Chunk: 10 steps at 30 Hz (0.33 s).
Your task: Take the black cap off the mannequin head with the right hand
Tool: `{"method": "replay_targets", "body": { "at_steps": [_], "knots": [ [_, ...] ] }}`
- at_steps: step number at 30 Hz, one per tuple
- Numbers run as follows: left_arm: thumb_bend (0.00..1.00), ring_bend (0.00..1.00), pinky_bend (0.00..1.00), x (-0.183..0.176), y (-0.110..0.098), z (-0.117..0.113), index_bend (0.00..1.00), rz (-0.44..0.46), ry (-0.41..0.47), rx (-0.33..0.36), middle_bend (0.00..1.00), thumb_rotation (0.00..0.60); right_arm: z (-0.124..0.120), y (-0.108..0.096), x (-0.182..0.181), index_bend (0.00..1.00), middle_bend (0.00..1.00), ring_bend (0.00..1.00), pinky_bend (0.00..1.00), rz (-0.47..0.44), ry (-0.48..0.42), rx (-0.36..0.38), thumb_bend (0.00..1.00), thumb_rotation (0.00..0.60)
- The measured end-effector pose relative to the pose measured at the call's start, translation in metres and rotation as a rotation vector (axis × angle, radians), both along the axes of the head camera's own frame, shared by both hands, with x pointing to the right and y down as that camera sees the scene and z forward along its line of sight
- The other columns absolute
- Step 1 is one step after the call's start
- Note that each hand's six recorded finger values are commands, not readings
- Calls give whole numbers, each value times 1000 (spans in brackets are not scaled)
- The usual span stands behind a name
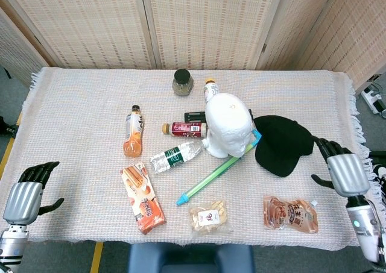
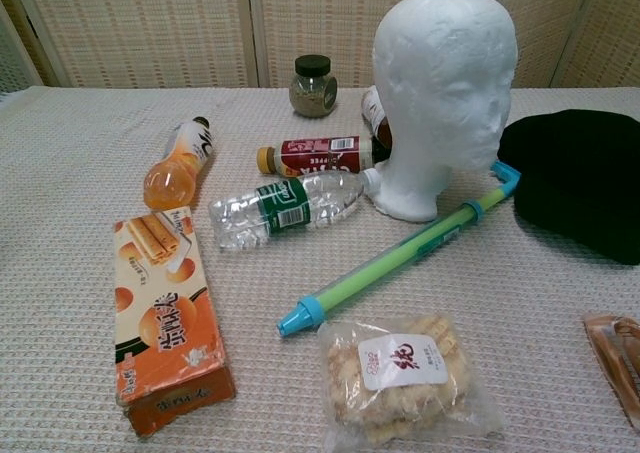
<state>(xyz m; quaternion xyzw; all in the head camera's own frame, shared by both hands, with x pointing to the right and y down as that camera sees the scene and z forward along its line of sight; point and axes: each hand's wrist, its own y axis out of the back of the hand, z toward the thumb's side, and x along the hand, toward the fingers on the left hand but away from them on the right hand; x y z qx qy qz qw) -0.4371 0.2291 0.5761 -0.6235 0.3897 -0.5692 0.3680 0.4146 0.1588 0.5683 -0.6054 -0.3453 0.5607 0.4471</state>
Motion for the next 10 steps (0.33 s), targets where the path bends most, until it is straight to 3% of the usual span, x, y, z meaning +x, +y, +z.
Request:
{"method": "replay_targets", "body": {
  "at_steps": [6,10],
  "knots": [
    [189,194,212,0,1,1,177,0,-11,2,215,600,-25,41,18,174,275,245,504,100,27,29,106,580],
    [189,194,212,2,0,3,178,4,-12,7,214,600,-35,64,25,169,275,215,460,155,54,8,107,580]
  ]
}}
